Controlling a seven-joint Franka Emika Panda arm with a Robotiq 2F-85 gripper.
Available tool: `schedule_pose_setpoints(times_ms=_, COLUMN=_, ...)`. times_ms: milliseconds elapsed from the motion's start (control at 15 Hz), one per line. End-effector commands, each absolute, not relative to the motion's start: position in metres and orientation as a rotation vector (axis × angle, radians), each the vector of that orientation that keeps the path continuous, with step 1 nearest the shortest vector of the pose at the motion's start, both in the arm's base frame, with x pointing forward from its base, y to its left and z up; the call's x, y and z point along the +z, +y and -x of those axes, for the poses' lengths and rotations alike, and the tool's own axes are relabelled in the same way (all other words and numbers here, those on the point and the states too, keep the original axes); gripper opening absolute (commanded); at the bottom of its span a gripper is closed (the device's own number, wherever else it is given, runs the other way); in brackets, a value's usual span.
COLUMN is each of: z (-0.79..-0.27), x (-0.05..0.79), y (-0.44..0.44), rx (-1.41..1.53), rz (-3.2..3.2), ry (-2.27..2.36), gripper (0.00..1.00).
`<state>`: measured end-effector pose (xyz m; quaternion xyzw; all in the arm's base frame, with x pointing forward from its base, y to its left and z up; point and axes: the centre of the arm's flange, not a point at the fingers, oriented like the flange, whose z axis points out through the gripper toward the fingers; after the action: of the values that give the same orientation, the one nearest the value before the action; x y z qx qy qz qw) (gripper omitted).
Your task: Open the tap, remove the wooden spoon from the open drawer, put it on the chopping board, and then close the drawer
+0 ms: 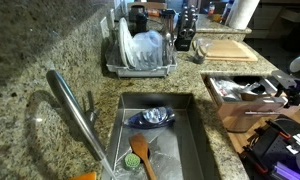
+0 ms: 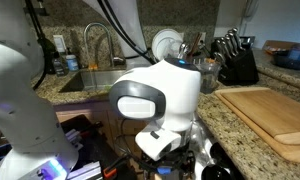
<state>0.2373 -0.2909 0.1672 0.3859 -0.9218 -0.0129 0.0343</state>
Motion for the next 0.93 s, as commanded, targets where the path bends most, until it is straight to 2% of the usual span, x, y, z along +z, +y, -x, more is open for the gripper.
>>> schedule_pose_setpoints(times_ms=0, z=-0.234, x=0.179, y=-0.302, rx=0.144, rz=-1.020, ry=-2.834, gripper=1.00)
schedule_pose_setpoints(times_ms=133, z=-0.224, x=0.179, y=-0.313, rx=0.232, rz=-0.929, ry=-2.814, gripper=1.00)
schedule_pose_setpoints(times_ms=200, z=-0.229, x=0.173, y=-0.311, rx=0.138, rz=-1.012, ry=-2.849, gripper=1.00)
schedule_pose_setpoints(times_ms=467, z=-0.223, x=0.172, y=-0.327, rx=0.199, rz=-0.946, ry=-2.837, gripper=1.00)
schedule_pose_setpoints(times_ms=867, z=-0.229, x=0.241, y=-0.329, rx=0.118, rz=-1.097, ry=-2.952, gripper=1.00)
